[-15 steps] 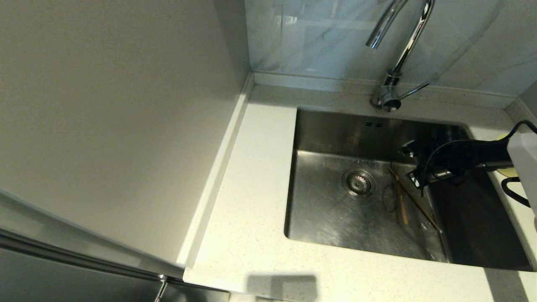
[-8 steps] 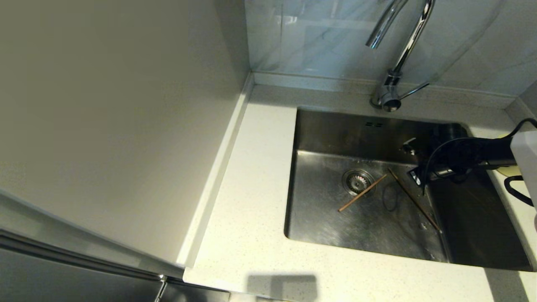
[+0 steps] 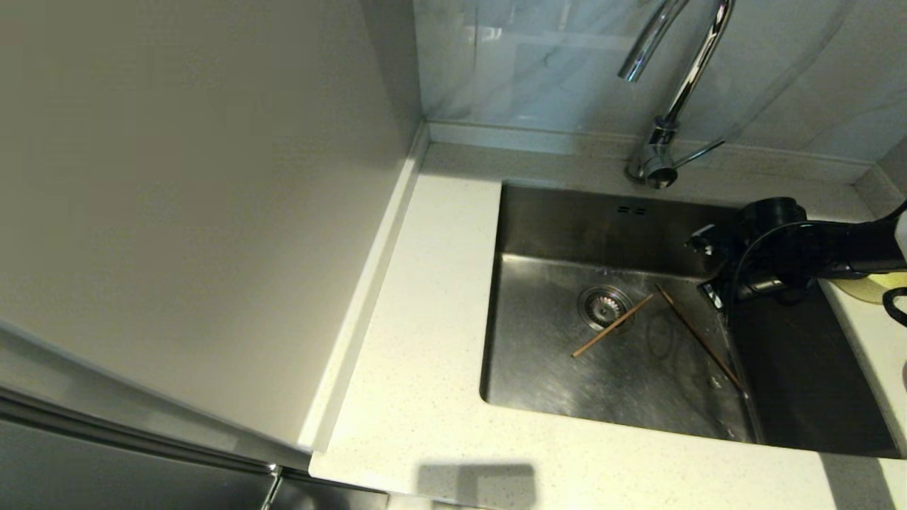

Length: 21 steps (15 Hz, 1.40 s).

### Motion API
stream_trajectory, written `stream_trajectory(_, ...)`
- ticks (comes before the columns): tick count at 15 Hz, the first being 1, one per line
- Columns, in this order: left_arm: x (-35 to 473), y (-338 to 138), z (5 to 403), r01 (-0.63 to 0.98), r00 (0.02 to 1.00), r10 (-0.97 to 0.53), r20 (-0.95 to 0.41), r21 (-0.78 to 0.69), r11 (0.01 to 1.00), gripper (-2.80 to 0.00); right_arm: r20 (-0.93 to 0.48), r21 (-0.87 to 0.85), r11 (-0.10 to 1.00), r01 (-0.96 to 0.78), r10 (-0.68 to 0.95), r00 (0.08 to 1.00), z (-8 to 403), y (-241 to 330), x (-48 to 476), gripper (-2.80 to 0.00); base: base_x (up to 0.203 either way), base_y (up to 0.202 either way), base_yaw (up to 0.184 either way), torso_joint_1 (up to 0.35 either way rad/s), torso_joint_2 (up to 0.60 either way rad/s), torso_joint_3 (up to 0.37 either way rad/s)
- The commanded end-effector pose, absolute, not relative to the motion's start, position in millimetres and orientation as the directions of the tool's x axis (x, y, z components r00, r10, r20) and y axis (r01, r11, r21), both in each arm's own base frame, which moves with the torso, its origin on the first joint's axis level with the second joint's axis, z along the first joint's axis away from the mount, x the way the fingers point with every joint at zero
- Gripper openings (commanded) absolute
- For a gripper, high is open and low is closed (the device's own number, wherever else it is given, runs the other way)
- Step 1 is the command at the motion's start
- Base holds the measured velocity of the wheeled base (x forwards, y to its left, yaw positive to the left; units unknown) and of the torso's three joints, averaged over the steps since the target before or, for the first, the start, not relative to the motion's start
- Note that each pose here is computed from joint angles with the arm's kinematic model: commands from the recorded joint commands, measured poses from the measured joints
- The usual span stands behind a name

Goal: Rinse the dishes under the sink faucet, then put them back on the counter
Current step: Put the chopsticks back to the table from the sink

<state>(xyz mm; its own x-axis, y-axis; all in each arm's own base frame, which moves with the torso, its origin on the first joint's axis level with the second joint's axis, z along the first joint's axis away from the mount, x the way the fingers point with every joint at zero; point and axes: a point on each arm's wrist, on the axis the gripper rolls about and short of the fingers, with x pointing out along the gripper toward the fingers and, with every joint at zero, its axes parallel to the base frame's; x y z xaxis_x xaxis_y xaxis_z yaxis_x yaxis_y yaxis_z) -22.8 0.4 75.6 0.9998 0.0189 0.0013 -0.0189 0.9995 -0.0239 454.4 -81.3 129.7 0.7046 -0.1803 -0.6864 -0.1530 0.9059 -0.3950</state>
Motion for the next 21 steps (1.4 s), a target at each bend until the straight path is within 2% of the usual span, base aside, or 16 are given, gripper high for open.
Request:
stream_trajectory(1, -23, 0, 76, -0.020, 1.000, 0.020, 0.005, -0.025, 1.000, -2.80, -0.680, -0.391, 0.906, -0.160, -0.167, 0.713, 148, -70, 437, -2.80, 0.000, 0.000, 0.000, 0.000, 0.00, 0.000)
stream_trajectory(7, -23, 0, 76, -0.020, 1.000, 0.020, 0.005, -0.025, 1.000, -2.80, -0.732, -0.323, 0.913, -0.248, -0.075, 0.677, 145, -16, 409, -2.80, 0.000, 0.000, 0.000, 0.000, 0.00, 0.000)
stream_trajectory(13, -23, 0, 76, -0.020, 1.000, 0.020, 0.005, -0.025, 1.000, -2.80, -0.746, -0.280, 0.909, -0.308, -0.004, 0.666, 136, 36, 409, -2.80, 0.000, 0.000, 0.000, 0.000, 0.00, 0.000)
stream_trajectory(21, -23, 0, 76, -0.020, 1.000, 0.020, 0.005, -0.025, 1.000, -2.80, -0.661, -0.342, 0.915, -0.216, -0.071, 0.747, 83, 88, 436, -2.80, 0.000, 0.000, 0.000, 0.000, 0.00, 0.000)
